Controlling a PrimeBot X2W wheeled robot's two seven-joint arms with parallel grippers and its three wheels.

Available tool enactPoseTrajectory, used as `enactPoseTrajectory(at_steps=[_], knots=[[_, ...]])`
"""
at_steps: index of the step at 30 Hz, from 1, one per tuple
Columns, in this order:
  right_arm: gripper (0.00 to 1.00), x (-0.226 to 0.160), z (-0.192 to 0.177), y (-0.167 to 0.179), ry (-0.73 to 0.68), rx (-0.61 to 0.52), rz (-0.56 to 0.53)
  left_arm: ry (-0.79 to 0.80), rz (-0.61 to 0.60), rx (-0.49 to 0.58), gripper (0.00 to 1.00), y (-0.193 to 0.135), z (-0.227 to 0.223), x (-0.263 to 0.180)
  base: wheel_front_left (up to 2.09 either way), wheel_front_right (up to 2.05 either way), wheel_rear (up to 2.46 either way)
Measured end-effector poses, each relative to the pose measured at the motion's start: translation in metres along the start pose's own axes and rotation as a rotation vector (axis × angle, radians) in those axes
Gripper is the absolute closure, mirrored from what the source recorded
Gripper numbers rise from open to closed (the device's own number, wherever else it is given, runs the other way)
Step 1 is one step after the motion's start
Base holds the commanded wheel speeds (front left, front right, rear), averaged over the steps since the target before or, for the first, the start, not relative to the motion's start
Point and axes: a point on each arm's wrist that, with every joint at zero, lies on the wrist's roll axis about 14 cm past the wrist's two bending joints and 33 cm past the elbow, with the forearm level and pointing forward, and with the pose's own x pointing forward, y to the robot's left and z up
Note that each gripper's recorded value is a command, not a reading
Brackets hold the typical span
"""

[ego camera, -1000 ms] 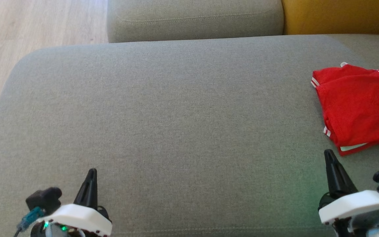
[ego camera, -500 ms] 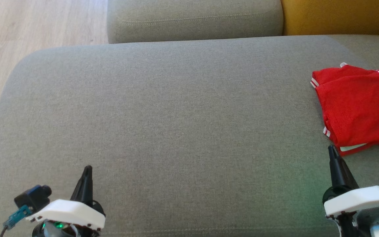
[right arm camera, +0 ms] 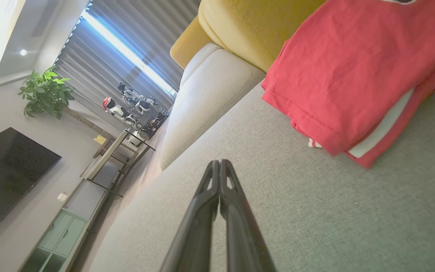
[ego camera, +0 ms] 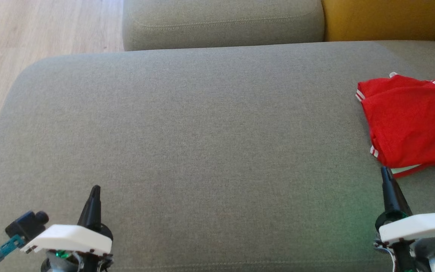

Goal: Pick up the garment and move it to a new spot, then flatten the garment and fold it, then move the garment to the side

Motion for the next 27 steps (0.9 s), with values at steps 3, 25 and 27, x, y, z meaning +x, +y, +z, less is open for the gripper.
enactPoseTrajectory(at_steps=[3,25,27], knots=[[1.00,0.000,0.000,-0.001,-0.002,0.026,-0.004,0.003,-0.003,-0.023,1.00,0.000,0.000,0.000,0.00,0.00,0.00],[1.00,0.006,0.009,-0.004,-0.048,0.293,-0.003,-0.005,-0.012,-0.306,1.00,-0.001,0.009,0.006,0.00,0.00,0.00],[1.00,0.006,0.009,-0.006,-0.046,0.318,-0.006,-0.001,-0.016,-0.329,1.00,-0.002,0.009,0.007,0.00,0.00,0.00]])
